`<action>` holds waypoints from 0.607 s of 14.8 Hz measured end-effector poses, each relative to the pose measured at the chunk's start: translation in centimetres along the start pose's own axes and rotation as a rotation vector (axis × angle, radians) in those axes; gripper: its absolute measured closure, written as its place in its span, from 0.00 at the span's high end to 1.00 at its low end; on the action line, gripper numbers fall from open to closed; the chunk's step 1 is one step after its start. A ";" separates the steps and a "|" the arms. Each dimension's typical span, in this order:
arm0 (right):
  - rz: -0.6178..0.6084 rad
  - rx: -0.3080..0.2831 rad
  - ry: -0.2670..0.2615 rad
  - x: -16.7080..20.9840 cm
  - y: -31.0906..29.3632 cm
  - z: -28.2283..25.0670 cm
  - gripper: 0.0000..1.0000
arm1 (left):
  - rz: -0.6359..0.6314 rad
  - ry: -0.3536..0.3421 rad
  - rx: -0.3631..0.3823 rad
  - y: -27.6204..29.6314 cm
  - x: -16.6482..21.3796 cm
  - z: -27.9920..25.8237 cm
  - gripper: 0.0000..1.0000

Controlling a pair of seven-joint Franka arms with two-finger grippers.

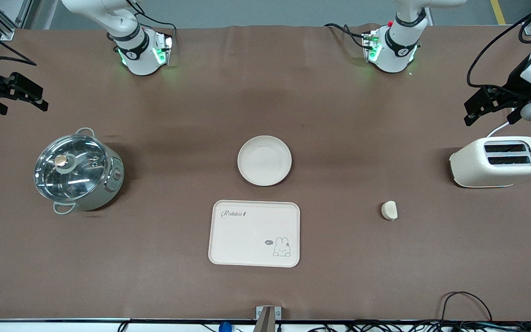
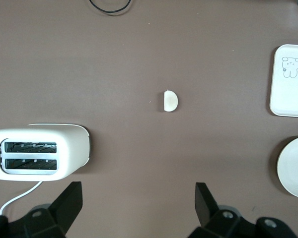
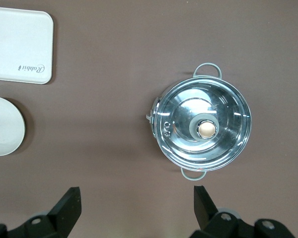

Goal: Place bun in plate and plate on tray

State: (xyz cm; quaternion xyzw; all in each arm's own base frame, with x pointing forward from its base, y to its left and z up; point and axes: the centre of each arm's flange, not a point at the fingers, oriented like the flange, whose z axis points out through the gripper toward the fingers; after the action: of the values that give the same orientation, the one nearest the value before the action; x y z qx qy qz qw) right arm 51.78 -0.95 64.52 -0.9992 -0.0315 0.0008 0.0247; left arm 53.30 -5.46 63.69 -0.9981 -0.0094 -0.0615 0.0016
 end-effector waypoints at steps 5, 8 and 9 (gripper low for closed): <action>-0.015 -0.004 -0.005 0.6 -0.9 0.7 1.00 | -0.005 -0.029 0.008 -0.4 0.1 -0.7 1.00; -0.016 -0.006 -0.006 1.0 -1.0 1.1 1.00 | -0.004 -0.077 0.015 -0.4 0.6 1.2 1.00; -0.016 -0.007 -0.006 1.2 -1.0 1.3 1.00 | -0.004 -0.102 0.019 -0.3 1.0 2.5 1.00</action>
State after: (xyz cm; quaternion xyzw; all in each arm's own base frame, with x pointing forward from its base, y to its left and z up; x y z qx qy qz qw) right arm 52.89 0.21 63.26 -0.9990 -0.0397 0.0036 0.0212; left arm 54.57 -5.11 61.31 -0.9998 -0.0120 -0.0102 0.0105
